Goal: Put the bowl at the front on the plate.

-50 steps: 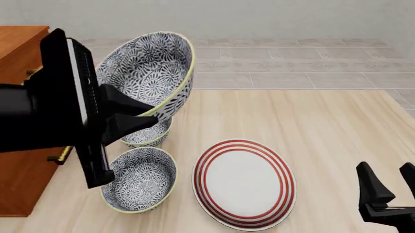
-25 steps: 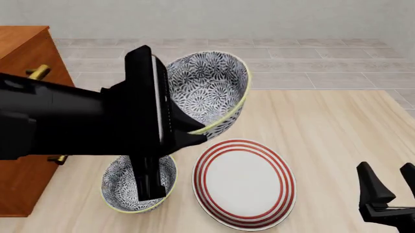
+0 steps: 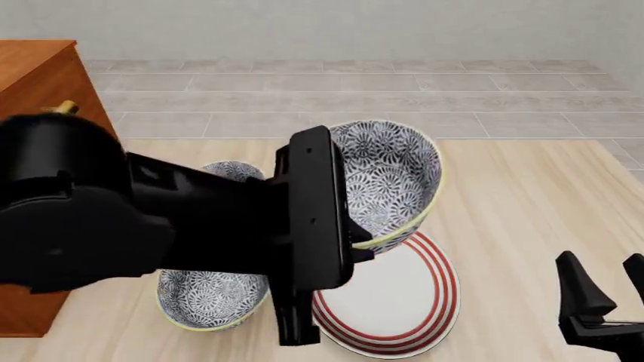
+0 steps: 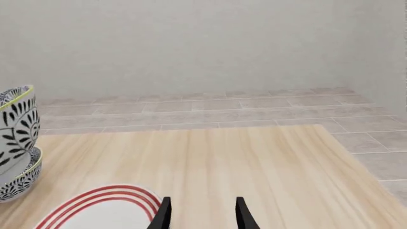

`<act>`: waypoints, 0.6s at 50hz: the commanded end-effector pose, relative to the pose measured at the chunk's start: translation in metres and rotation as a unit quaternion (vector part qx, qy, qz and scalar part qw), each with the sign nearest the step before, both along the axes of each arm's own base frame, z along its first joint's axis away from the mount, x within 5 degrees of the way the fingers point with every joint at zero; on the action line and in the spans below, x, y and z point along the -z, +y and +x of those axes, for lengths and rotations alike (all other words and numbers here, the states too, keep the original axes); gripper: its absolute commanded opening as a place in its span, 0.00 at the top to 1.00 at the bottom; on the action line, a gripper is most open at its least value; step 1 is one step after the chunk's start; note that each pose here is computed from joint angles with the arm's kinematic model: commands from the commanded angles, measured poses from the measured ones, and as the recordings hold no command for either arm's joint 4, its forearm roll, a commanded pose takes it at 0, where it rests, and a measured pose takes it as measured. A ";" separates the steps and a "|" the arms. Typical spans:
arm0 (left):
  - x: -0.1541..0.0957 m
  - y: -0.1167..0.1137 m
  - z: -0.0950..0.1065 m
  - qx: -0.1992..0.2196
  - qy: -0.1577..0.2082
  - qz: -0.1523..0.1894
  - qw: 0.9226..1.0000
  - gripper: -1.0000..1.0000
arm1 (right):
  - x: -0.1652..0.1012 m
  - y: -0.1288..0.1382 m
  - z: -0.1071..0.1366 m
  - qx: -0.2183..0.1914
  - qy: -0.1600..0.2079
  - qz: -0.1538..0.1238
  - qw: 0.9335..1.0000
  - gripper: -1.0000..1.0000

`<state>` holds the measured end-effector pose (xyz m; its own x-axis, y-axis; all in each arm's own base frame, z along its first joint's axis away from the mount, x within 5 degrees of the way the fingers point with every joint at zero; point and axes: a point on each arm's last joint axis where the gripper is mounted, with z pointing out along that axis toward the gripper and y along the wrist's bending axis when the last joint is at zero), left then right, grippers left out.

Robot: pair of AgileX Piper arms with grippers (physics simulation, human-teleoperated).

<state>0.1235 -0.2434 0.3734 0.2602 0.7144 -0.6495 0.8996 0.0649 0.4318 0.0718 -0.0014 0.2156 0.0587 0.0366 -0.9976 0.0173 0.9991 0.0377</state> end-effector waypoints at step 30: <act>0.042 -0.042 0.020 -0.007 0.027 0.033 0.999 1.00 | 0.000 -0.001 -0.001 0.004 -0.002 0.002 1.000 0.00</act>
